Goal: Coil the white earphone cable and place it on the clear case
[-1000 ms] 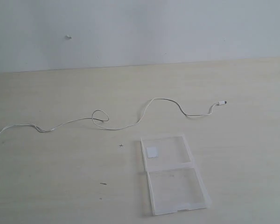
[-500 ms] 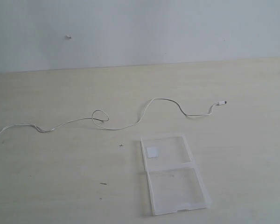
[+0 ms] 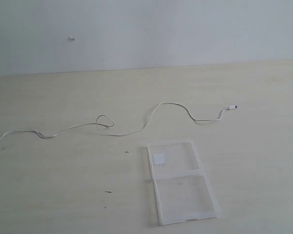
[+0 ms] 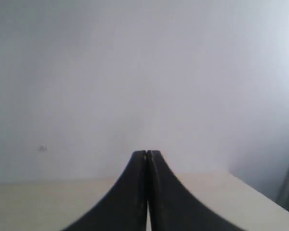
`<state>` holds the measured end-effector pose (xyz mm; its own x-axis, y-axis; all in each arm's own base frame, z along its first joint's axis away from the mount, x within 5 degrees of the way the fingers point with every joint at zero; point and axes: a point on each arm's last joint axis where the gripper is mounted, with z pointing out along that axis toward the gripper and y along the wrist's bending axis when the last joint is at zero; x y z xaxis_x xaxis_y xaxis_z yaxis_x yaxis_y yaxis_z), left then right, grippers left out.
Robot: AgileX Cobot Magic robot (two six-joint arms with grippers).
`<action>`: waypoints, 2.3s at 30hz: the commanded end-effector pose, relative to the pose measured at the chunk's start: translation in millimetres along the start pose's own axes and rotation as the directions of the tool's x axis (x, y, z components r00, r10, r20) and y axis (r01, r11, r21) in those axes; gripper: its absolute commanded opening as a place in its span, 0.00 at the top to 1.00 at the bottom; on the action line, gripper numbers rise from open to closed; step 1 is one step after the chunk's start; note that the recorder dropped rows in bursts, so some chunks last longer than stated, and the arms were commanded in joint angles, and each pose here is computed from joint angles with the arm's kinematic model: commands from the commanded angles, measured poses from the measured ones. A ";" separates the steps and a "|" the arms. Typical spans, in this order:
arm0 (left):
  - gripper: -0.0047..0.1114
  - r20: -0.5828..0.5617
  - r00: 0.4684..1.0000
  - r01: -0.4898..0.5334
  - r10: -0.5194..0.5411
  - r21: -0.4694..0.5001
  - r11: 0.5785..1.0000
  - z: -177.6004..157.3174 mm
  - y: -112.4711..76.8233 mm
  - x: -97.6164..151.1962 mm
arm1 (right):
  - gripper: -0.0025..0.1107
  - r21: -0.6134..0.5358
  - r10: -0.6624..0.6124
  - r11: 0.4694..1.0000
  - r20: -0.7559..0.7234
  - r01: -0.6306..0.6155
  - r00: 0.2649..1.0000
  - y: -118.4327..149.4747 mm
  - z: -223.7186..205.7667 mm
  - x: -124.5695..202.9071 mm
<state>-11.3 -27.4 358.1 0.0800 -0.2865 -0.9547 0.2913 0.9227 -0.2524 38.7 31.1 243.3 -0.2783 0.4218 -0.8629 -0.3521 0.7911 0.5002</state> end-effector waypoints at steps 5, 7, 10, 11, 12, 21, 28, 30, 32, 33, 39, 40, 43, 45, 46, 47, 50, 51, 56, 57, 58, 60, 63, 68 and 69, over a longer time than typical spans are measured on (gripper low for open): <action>0.96 -0.283 0.949 0.183 -0.139 0.133 0.974 15.5 -12.5 15.0 | 0.98 0.007 -0.001 1.000 0.006 0.001 1.000 -0.9 0.7 -0.1; 0.96 -0.284 0.953 0.141 -0.100 0.126 0.982 20.2 -9.7 14.7 | 0.98 0.007 -0.001 1.000 0.006 0.001 1.000 -0.9 0.7 -0.1; 0.96 -0.342 0.935 0.126 -0.094 0.072 0.989 37.6 -0.3 17.0 | 0.98 0.007 -0.001 1.000 0.006 0.001 1.000 -0.9 0.7 -0.1; 0.96 -0.370 0.924 0.121 -0.092 0.054 0.991 47.2 4.1 18.3 | 0.98 0.007 -0.001 1.000 0.006 0.001 1.000 -0.9 0.7 -0.1; 0.96 -0.394 0.915 0.108 -0.085 0.035 0.994 60.3 10.2 19.6 | 0.98 0.007 -0.001 1.000 0.006 0.001 1.000 -0.9 0.7 -0.1; 0.53 -0.636 0.769 -0.029 0.063 0.064 0.998 170.0 55.3 45.1 | 0.98 0.007 -0.001 1.000 0.006 0.001 1.000 -0.9 0.7 -0.1; 0.49 -0.716 0.655 -0.058 0.241 0.270 0.961 261.4 87.9 88.9 | 0.98 0.007 -0.001 1.000 0.006 0.001 1.000 -0.9 0.7 -0.1; 0.49 -0.742 0.626 -0.039 0.240 0.277 0.960 278.9 96.4 105.1 | 0.98 0.007 -0.001 1.000 0.006 0.001 1.000 -0.9 0.7 -0.1; 0.49 -0.749 0.591 -0.052 0.301 0.337 0.940 293.5 99.4 121.5 | 0.98 0.007 -0.001 1.000 0.006 0.001 1.000 -0.9 0.7 -0.1; 0.49 -0.738 0.576 -0.068 0.352 0.386 0.920 300.0 98.8 129.6 | 0.98 0.007 -0.001 1.000 0.006 0.001 1.000 -0.9 0.7 -0.1; 0.49 -0.631 0.541 -0.148 0.555 0.579 0.802 331.4 79.6 173.3 | 0.98 0.007 -0.001 1.000 0.006 0.001 1.000 -0.9 0.7 -0.1; 0.49 -0.638 0.547 -0.141 0.542 0.568 0.811 336.7 77.3 180.1 | 0.98 0.007 -0.001 1.000 0.006 0.001 1.000 -0.9 0.7 -0.1; 0.42 -0.637 0.507 -0.193 0.580 0.572 0.797 357.5 70.8 213.9 | 0.98 0.007 -0.001 1.000 0.006 0.001 1.000 -0.9 0.7 -0.1; 0.39 -0.641 0.484 -0.237 0.595 0.559 0.795 364.8 74.7 226.2 | 0.98 0.007 -0.001 1.000 0.006 0.001 1.000 -0.9 0.7 -0.1; 0.39 -0.648 0.477 -0.252 0.594 0.546 0.799 367.4 78.0 230.7 | 0.98 0.007 -0.001 1.000 0.006 0.001 1.000 -0.9 0.7 -0.1; 0.39 -0.658 0.461 -0.269 0.595 0.536 0.800 369.5 82.5 237.9 | 0.98 0.007 -0.001 1.000 0.006 0.001 1.000 -0.9 0.7 -0.1; 0.39 -0.680 0.431 -0.316 0.594 0.502 0.805 371.9 92.1 250.0 | 0.98 0.007 -0.001 1.000 0.006 0.001 1.000 -0.9 0.7 -0.1; 0.39 -0.681 0.423 -0.325 0.598 0.502 0.801 372.6 93.8 253.0 | 0.98 0.007 -0.001 1.000 0.006 0.001 1.000 -0.9 0.7 -0.1; 0.39 -0.653 0.365 -0.349 0.664 0.565 0.748 371.3 99.0 269.1 | 0.98 0.007 -0.001 1.000 0.006 0.001 1.000 -0.9 0.7 -0.1; 0.39 -0.652 0.362 -0.349 0.666 0.568 0.745 371.1 99.3 270.1 | 0.98 0.007 -0.001 1.000 0.006 0.001 1.000 -0.9 0.7 -0.1; 0.39 -0.650 0.358 -0.351 0.670 0.571 0.742 371.1 99.6 270.9 | 0.98 0.007 -0.001 1.000 0.006 0.001 1.000 -0.9 0.7 -0.1; 0.39 -0.642 0.352 -0.356 0.681 0.581 0.732 371.0 99.9 271.6 | 0.98 0.007 -0.001 1.000 0.006 0.001 1.000 -0.9 0.7 -0.1; 0.39 -0.647 0.344 -0.381 0.680 0.566 0.731 372.1 102.8 272.4 | 0.98 0.007 -0.001 1.000 0.006 0.001 1.000 -0.9 0.7 -0.1; 0.39 -0.652 0.337 -0.383 0.680 0.565 0.731 375.1 104.5 278.6 | 0.98 0.007 -0.001 1.000 0.006 0.001 1.000 -0.9 0.7 -0.1; 0.39 -0.652 0.337 -0.381 0.679 0.566 0.731 375.7 104.7 279.8 | 0.98 0.007 -0.001 1.000 0.006 0.001 1.000 -0.9 0.7 -0.1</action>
<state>396.0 -104.6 123.8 -0.3983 0.7033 -0.5888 0.7267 0.6336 0.2653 38.7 31.1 243.3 -0.2783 0.4218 -0.8629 -0.3521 0.7911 0.5002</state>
